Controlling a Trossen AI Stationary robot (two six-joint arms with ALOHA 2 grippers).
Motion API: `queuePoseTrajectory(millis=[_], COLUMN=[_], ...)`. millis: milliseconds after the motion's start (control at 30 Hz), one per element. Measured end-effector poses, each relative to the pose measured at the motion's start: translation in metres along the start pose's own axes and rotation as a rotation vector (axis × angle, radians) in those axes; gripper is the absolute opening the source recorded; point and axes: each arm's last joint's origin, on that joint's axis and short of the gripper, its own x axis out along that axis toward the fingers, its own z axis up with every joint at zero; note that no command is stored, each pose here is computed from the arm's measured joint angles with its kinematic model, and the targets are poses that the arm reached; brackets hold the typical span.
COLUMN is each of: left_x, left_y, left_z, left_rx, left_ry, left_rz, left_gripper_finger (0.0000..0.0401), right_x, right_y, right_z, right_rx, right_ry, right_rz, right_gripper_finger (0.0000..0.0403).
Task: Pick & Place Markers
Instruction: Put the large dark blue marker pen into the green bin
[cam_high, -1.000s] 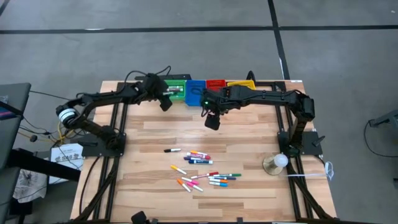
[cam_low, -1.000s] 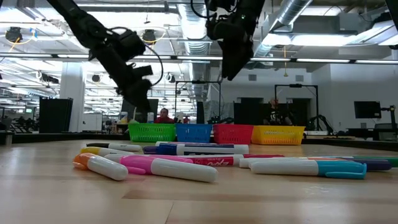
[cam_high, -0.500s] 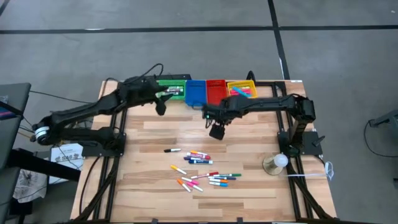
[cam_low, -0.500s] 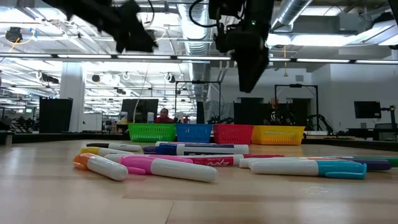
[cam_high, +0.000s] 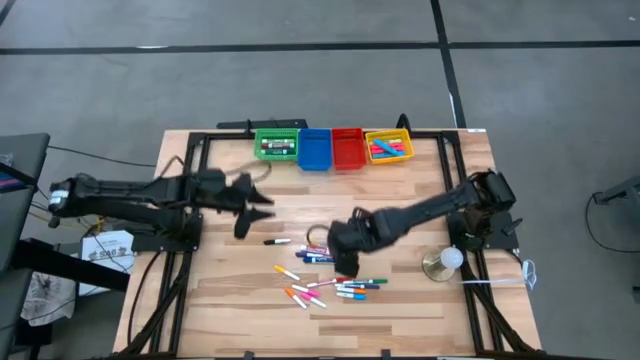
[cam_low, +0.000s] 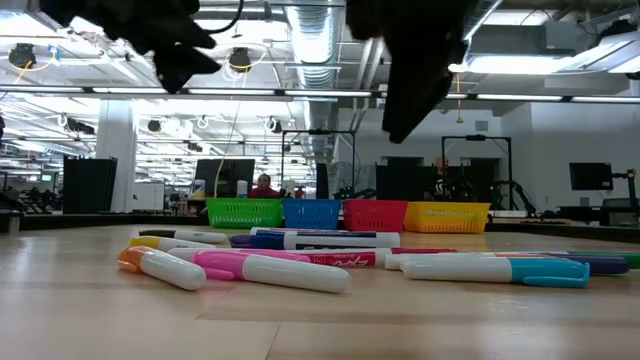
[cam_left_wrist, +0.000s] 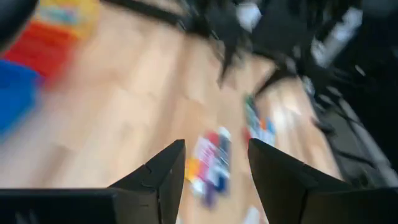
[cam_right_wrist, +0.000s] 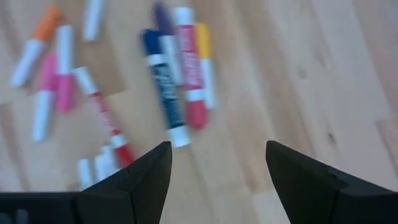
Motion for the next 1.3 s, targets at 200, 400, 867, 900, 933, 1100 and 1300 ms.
queuePoseTrajectory(millis=[200, 400, 867, 900, 933, 1100, 1300], left_x=[0.019, 0.035, 0.049, 0.049, 0.049, 0.047, 0.042], left_y=[-0.043, -0.084, -0.118, -0.119, -0.120, -0.121, -0.123], left_z=[-0.030, -0.052, -0.071, -0.070, -0.071, -0.069, -0.063], left_rx=[-0.051, -0.047, -0.313, -0.316, -0.314, -0.280, -0.124], left_ry=[0.140, 0.102, 0.000, -0.005, -0.002, -0.004, -0.003], left_rz=[-0.100, -0.071, -0.056, -0.063, -0.064, -0.078, -0.131], left_gripper_finger=[0.0175, 0.0174, 0.0153, 0.0151, 0.0148, 0.0140, 0.0140], right_x=[-0.012, -0.014, 0.002, 0.006, 0.011, 0.035, 0.043], right_y=[0.039, 0.067, 0.070, 0.068, 0.065, 0.052, 0.056], right_z=[-0.023, -0.045, -0.033, -0.029, -0.027, -0.017, -0.002], right_rx=[-0.067, -0.078, 0.028, 0.027, 0.009, -0.027, -0.120], right_ry=[-0.077, -0.082, -0.212, -0.207, -0.193, -0.122, -0.152], right_rz=[-0.045, -0.036, -0.092, -0.091, -0.103, -0.097, 0.072], right_gripper_finger=[0.0249, 0.0249, 0.0249, 0.0249, 0.0249, 0.0249, 0.0249])
